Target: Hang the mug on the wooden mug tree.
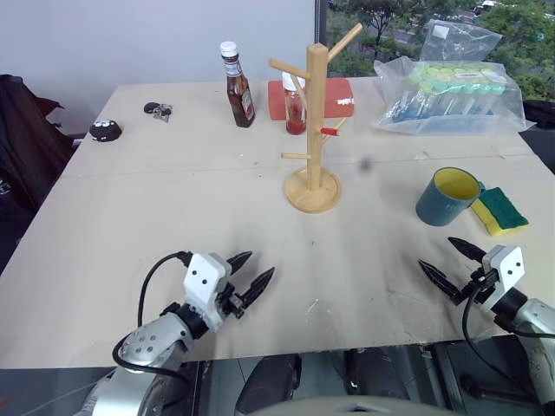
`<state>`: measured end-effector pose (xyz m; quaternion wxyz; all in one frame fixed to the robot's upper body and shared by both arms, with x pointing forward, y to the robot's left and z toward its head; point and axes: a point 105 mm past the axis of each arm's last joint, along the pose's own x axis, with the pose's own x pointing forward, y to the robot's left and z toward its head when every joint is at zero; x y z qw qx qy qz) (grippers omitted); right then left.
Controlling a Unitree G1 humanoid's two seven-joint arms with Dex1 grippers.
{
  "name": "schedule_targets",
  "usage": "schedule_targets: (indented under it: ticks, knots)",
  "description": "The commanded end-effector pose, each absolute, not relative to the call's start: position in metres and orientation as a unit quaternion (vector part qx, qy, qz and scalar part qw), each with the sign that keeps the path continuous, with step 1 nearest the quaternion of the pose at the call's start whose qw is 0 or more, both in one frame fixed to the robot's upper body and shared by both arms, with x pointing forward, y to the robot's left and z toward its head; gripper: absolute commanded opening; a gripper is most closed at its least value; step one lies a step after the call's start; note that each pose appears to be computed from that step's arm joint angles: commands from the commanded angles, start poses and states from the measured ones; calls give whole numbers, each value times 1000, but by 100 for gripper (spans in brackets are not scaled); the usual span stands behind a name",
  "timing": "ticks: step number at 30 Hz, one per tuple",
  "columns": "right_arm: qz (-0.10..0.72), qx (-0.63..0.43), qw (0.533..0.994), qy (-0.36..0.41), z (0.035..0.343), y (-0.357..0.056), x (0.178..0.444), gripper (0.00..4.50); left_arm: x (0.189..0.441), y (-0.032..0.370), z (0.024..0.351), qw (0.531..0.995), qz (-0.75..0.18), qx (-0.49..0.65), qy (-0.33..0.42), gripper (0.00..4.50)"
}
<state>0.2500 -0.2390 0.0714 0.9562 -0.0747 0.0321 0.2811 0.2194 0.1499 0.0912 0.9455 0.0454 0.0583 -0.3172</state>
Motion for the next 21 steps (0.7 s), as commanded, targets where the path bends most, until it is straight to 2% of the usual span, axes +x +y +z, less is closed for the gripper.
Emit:
schedule_targets:
  ticks: [1,5,11,16,21]
  knots:
    - [269,-86,959,13,82,-245,252,450,219,147,98,944,-325,48,39,296]
    - [248,-99,964,12,86,-258,256,450,220,145,100,942,-329,51,34,296]
    - [169,-127,977,6,101,-303,275,450,229,133,125,936,-351,34,3,296]
    - [121,-170,978,2,114,-333,299,450,237,118,146,923,-383,44,-14,448]
    - [89,-171,981,-11,127,-347,331,450,233,93,167,887,-456,64,-26,448]
